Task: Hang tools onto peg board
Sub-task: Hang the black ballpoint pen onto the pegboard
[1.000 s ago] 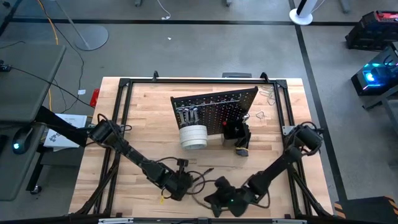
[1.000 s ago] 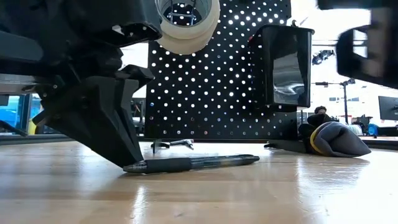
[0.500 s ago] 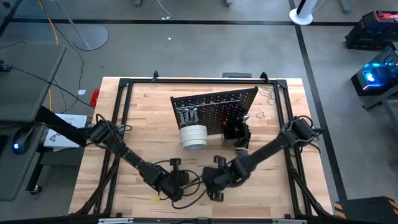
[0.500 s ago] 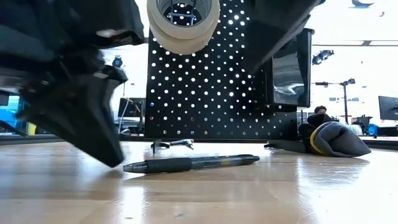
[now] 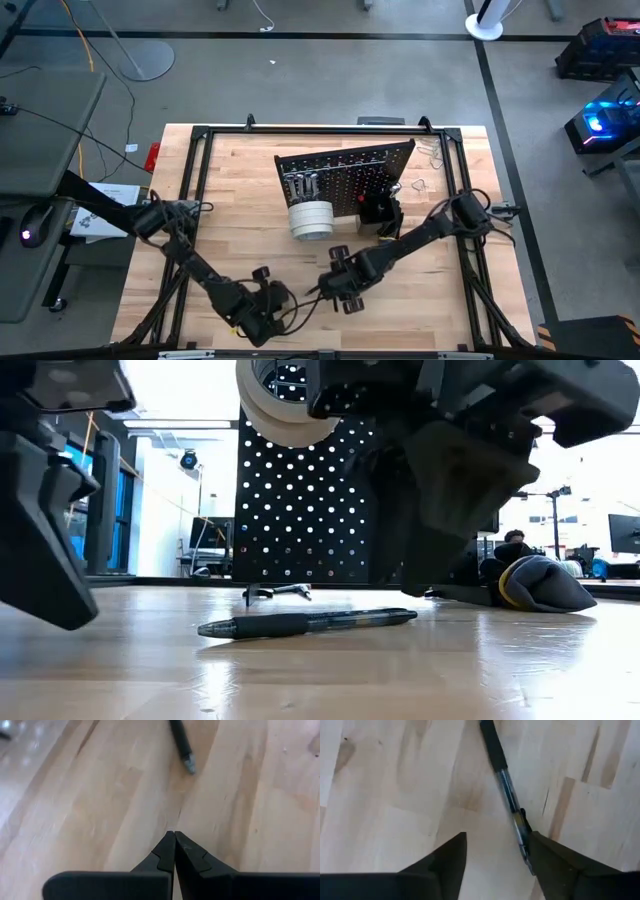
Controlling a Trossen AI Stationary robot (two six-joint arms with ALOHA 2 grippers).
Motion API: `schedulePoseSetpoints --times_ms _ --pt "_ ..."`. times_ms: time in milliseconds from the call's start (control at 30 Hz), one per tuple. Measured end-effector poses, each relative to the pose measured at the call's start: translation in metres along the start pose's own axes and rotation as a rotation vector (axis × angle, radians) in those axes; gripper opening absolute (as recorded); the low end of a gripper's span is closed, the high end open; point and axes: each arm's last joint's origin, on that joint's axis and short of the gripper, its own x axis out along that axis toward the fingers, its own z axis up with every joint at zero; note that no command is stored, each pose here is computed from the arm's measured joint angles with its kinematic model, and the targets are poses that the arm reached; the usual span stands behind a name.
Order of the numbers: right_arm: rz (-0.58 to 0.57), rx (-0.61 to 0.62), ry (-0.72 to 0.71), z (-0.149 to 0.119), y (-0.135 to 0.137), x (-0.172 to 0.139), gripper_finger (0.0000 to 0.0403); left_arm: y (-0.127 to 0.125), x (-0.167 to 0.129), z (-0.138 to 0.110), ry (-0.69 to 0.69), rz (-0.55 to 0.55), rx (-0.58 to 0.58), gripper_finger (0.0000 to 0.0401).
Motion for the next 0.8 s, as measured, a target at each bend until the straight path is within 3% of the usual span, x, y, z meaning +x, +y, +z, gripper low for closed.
schedulePoseSetpoints --times_ms 167,433,633,733,800 --pt "-0.022 0.026 0.016 0.0 -0.016 0.002 0.0219 0.004 -0.004 0.0 0.012 0.026 -0.077 0.0" --pt "0.029 -0.009 0.06 0.0 -0.041 0.018 0.0188 0.004 -0.005 -0.001 0.029 0.025 -0.136 0.0" --pt "0.099 -0.061 0.139 -0.007 -0.036 0.046 0.0168 -0.003 -0.01 -0.007 0.067 -0.039 -0.158 0.0" --pt "0.088 -0.031 0.18 -0.011 -0.028 0.053 0.0128 -0.006 -0.013 -0.012 0.07 -0.047 -0.195 0.0" --pt "0.081 0.012 0.194 -0.012 -0.023 0.054 0.0067 -0.008 -0.017 -0.015 0.073 -0.052 -0.224 0.0"
